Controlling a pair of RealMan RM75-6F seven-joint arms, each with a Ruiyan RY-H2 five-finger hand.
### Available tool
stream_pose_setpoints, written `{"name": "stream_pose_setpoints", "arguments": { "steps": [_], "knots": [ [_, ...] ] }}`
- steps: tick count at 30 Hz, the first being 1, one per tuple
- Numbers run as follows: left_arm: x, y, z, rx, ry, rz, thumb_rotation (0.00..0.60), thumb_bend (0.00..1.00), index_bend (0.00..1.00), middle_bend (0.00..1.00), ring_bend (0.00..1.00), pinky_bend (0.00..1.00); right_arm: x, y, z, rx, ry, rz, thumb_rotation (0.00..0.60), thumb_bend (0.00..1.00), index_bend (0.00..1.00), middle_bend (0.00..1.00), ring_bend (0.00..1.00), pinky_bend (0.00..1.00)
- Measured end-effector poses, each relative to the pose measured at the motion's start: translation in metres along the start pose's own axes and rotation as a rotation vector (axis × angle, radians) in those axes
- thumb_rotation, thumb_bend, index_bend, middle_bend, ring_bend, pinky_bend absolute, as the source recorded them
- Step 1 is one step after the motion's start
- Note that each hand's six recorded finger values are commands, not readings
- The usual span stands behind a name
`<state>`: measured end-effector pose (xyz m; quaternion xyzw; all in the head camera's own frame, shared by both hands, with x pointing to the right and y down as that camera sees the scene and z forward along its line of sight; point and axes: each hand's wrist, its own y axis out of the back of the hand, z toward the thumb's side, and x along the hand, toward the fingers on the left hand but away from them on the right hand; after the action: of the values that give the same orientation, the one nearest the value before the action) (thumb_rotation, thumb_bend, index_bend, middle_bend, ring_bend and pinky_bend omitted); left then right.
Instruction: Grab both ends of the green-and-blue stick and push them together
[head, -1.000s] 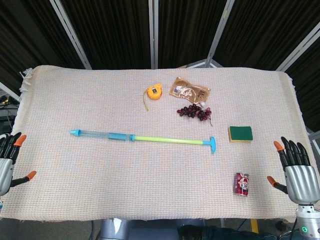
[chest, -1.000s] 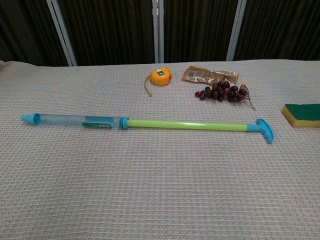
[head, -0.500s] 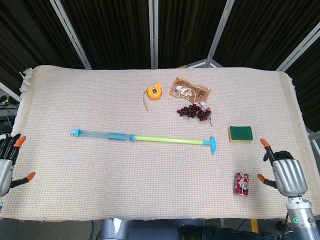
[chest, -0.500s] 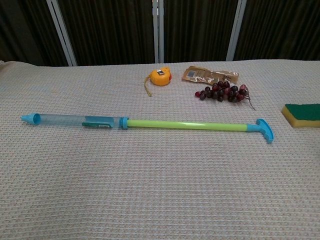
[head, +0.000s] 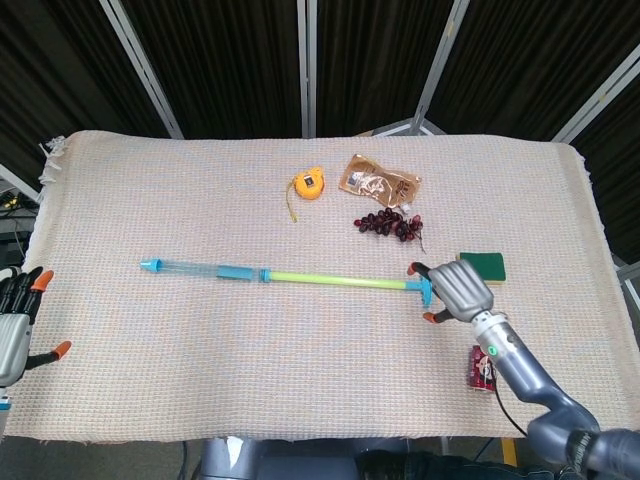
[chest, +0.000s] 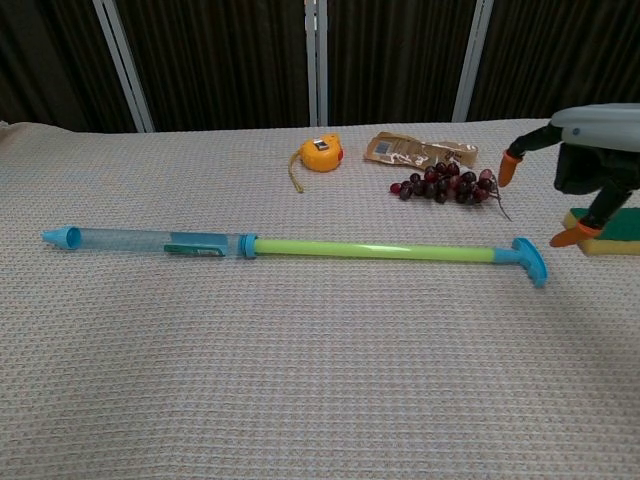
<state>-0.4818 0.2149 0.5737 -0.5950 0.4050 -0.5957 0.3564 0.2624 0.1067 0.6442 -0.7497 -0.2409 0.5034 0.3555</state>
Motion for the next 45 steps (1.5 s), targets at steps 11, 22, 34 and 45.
{"name": "stream_pose_setpoints", "arguments": {
  "steps": [11, 22, 34, 45],
  "knots": [
    [0.005, -0.008, -0.006, 0.02, 0.031, -0.019, 0.6, 0.0, 0.0, 0.0, 0.0, 0.0, -0.066, -0.042, 0.027, 0.066, -0.031, 0.106, 0.6, 0.18, 0.46, 1.0, 1.0, 1.0],
    [0.006, -0.012, -0.009, 0.022, 0.039, -0.03, 0.6, 0.0, 0.0, 0.0, 0.0, 0.0, -0.078, -0.065, 0.011, 0.165, -0.111, 0.131, 0.6, 0.2, 0.48, 1.0, 1.0, 1.0],
    [0.007, -0.014, -0.007, 0.03, 0.035, -0.038, 0.6, 0.0, 0.0, 0.0, 0.0, 0.0, -0.072, -0.069, -0.007, 0.19, -0.145, 0.145, 0.6, 0.21, 0.5, 1.0, 1.0, 1.0],
    [0.007, -0.017, -0.006, 0.033, 0.036, -0.045, 0.6, 0.0, 0.0, 0.0, 0.0, 0.0, -0.073, -0.074, -0.012, 0.216, -0.144, 0.137, 0.6, 0.24, 0.51, 1.0, 1.0, 1.0]
  ]
}}
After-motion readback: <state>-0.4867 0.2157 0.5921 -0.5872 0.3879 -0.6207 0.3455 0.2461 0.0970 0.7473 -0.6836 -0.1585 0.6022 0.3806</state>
